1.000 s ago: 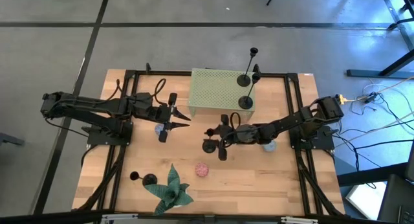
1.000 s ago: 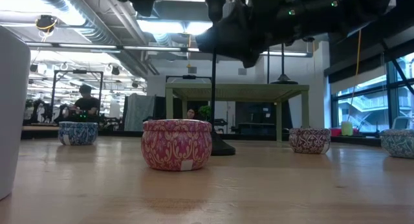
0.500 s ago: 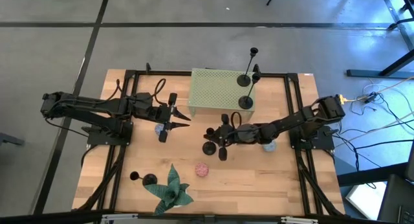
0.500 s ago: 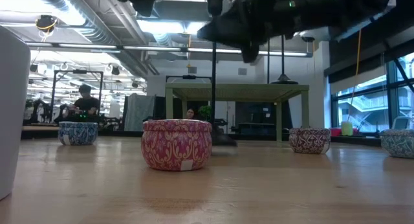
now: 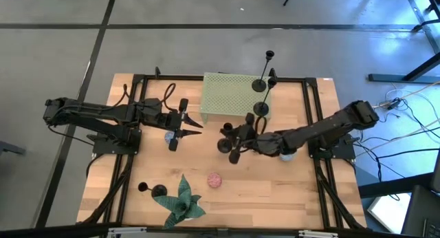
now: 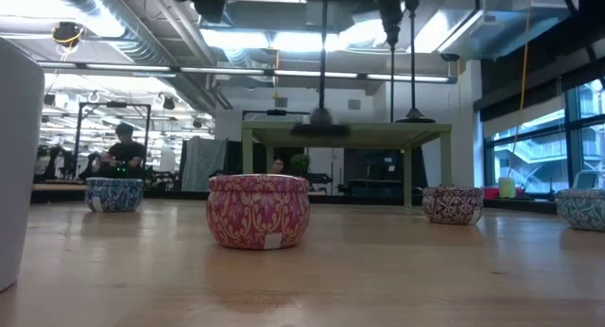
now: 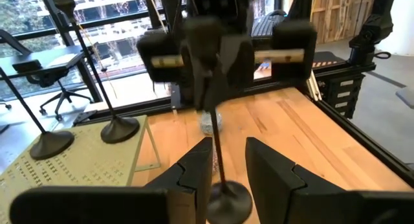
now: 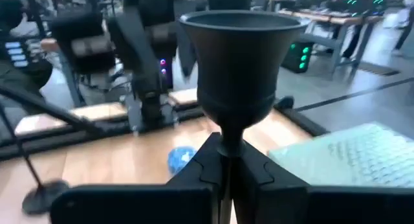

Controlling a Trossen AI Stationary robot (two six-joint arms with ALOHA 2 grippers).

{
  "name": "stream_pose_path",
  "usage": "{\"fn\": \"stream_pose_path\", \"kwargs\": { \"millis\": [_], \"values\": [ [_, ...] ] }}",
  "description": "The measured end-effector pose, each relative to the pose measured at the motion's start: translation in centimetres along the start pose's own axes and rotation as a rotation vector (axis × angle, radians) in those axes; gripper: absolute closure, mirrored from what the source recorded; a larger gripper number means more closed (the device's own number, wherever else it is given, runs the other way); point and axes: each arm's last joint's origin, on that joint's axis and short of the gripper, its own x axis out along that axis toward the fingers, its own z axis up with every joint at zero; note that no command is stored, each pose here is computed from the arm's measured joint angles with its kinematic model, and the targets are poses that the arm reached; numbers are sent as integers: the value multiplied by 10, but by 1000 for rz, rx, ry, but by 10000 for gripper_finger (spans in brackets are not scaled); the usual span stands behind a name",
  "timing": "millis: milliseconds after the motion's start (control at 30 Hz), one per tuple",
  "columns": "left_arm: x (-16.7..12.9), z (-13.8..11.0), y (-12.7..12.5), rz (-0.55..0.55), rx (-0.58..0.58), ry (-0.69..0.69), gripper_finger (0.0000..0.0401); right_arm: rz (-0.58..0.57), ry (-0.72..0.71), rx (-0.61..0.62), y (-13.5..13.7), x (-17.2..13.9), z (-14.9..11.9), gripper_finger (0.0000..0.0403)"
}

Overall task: Pick & Place candle stick holders
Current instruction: Put the black candle holder on the shelf

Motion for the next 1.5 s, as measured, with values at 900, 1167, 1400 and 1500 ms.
{"fn": "stream_pose_path", "kwargs": {
  "millis": [900, 1167, 1400, 1500],
  "values": [
    [0, 2, 0, 4, -4, -26, 313, -271, -51, -113, -23, 10, 64, 389],
    [12, 6, 3, 21, 83, -105, 308, -152, -77, -78, -20, 11, 67, 388],
    [35, -6, 14, 58, 47, -106, 260, -132, -83, -73, -20, 12, 67, 372],
    [40, -6, 22, 91, -1, -145, 231, -131, -83, -73, -20, 12, 67, 373]
  ]
}}
